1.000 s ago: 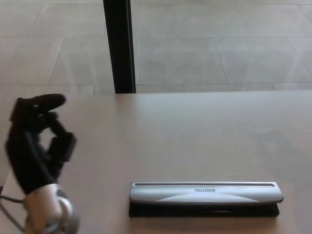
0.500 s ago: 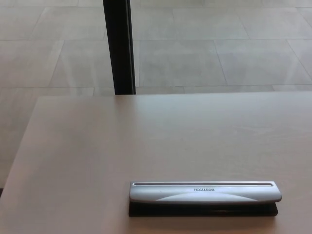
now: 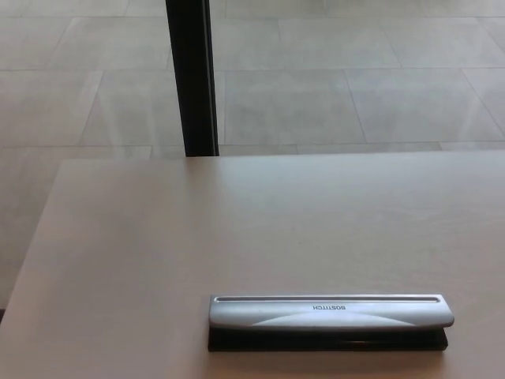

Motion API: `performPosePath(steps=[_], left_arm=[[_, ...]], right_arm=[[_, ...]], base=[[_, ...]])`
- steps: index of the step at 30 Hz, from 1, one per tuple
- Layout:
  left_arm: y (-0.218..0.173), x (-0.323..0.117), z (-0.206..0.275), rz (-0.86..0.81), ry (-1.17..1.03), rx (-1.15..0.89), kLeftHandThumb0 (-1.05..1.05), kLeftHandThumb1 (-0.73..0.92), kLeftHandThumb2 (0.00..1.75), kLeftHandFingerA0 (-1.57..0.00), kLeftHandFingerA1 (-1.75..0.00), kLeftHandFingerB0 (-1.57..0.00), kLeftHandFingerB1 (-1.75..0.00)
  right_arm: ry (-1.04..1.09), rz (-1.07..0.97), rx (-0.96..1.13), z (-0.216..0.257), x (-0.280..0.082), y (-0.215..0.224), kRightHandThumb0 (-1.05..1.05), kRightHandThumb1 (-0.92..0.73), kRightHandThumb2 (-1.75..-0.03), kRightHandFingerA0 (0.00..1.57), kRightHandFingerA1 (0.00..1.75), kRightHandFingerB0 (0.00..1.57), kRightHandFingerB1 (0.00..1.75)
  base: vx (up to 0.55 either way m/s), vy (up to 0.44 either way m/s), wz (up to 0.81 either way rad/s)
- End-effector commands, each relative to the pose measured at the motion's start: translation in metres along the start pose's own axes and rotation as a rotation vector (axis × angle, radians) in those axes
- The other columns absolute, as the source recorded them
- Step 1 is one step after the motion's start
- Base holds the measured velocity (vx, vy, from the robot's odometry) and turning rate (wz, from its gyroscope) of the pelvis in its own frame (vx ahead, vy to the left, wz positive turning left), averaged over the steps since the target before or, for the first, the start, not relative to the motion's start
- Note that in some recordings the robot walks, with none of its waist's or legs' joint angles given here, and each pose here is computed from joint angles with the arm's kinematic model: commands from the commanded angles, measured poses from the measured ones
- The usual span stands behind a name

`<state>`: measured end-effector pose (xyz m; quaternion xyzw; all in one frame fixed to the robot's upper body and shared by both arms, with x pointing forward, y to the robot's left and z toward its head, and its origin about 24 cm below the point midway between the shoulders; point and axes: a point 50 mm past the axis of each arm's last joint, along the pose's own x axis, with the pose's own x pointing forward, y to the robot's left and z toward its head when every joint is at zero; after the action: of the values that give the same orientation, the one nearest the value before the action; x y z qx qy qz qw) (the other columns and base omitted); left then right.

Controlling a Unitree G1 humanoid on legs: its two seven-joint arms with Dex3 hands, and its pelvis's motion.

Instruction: A hole pucnch is kept on the middle on the desk infront of the robot and the robot uses both its hands as fists to press on it and use it

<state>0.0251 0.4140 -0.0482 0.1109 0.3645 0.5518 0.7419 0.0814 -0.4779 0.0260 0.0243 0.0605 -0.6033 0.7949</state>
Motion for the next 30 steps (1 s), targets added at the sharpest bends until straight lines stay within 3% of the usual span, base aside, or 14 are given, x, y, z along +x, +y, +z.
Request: performPosePath(steps=[1,2,3,5,8,9,10,12,13,18,21,24,25,30], left_arm=[[0.017,-0.015,-0.071,-0.234,0.211,0.246,-0.41,0.39,0.84,-0.91,-1.26,-0.64,-0.83],[0.018,-0.015,-0.071,-0.234,0.209,0.239,-0.41,0.39,0.84,-0.91,-1.26,-0.64,-0.83],[0.018,-0.015,-0.07,-0.238,0.204,0.241,-0.37,0.35,0.86,-0.95,-1.22,-0.78,-0.93],[0.018,-0.015,-0.069,-0.254,0.202,0.251,-0.33,0.39,0.88,-0.97,-1.05,-0.71,-0.78],[0.018,-0.014,-0.069,-0.273,0.199,0.26,-0.33,0.33,0.96,-0.98,-1.03,-0.77,-0.84],[0.018,-0.014,-0.068,-0.27,0.194,0.259,-0.34,0.4,0.83,-1.0,-1.11,-0.84,-0.81],[0.017,-0.014,-0.067,-0.268,0.189,0.261,-0.37,0.34,0.95,-1.0,-1.03,-0.74,-0.82],[0.015,-0.014,-0.065,-0.282,0.18,0.266,-0.37,0.41,0.83,-0.95,-0.99,-0.74,-0.77],[0.012,-0.014,-0.064,-0.297,0.175,0.271,-0.36,0.4,0.81,-0.93,-0.96,-0.72,-0.78],[0.008,-0.015,-0.068,-0.345,0.185,0.297,-0.4,0.39,0.73,-0.99,-1.06,-0.79,-0.78],[0.012,-0.017,-0.071,-0.351,0.204,0.286,-0.38,0.35,0.67,-1.04,-1.13,-0.86,-0.79],[0.015,-0.017,-0.073,-0.361,0.195,0.32,-0.36,0.39,0.69,-0.95,-1.01,-0.84,-0.76],[0.014,-0.015,-0.074,-0.341,0.218,0.31,-0.32,0.42,0.74,-1.0,-1.03,-0.85,-0.73],[0.01,-0.014,-0.07,-0.345,0.213,0.31,-0.33,0.41,0.73,-1.0,-0.92,-0.89,-0.72]], right_arm=[[0.316,-0.148,0.009,-0.074,-0.033,-0.015,-0.52,-0.77,-0.75,0.87,1.31,0.46,1.06],[0.33,-0.126,-0.007,-0.078,-0.036,-0.015,-0.52,-0.77,-0.75,0.87,1.31,0.46,1.06],[0.338,-0.116,-0.009,-0.081,-0.038,-0.014,-0.5,-0.74,-0.76,0.85,1.31,0.44,1.07],[0.347,-0.082,-0.077,-0.086,-0.042,-0.011,-0.51,-0.7,-0.8,0.89,1.3,0.43,1.06],[0.333,-0.02,-0.116,-0.088,-0.043,0.0,-0.51,-0.7,-0.79,0.86,1.26,0.44,0.99],[0.325,-0.009,-0.117,-0.088,-0.044,0.004,-0.51,-0.68,-0.79,0.9,1.22,0.45,0.96],[0.323,0.006,-0.12,-0.087,-0.044,0.007,-0.5,-0.66,-0.78,0.92,1.25,0.47,0.96],[0.31,0.06,-0.153,-0.088,-0.045,0.013,-0.52,-0.66,-0.77,0.91,1.23,0.44,0.91],[0.299,0.088,-0.175,-0.088,-0.045,0.016,-0.53,-0.64,-0.77,0.95,1.22,0.51,1.03],[0.3,0.139,-0.249,-0.091,-0.048,0.016,-0.56,-0.64,-0.74,0.99,1.17,0.66,1.08],[0.303,0.157,-0.277,-0.092,-0.05,0.014,-0.53,-0.62,-0.76,0.97,1.16,0.61,0.98],[0.292,0.172,-0.291,-0.093,-0.051,0.013,-0.54,-0.6,-0.78,0.98,1.12,0.63,1.1],[0.289,0.179,-0.308,-0.094,-0.052,0.013,-0.57,-0.62,-0.76,0.93,1.02,0.61,0.94],[0.295,0.183,-0.312,-0.095,-0.052,0.015,-0.57,-0.63,-0.74,0.9,0.96,0.57,0.78]], base=[[0.0,0.0,0.0],[0.0,0.0,0.0],[0.0,0.0,0.0],[0.0,0.0,0.0],[0.0,0.0,0.0],[0.0,0.0,0.0],[0.0,0.0,0.0],[0.0,0.0,0.0],[0.0,0.0,0.0],[0.0,0.0,0.0],[0.0,0.0,0.0],[0.0,0.0,0.0],[0.0,0.0,0.0],[0.0,0.0,0.0]])
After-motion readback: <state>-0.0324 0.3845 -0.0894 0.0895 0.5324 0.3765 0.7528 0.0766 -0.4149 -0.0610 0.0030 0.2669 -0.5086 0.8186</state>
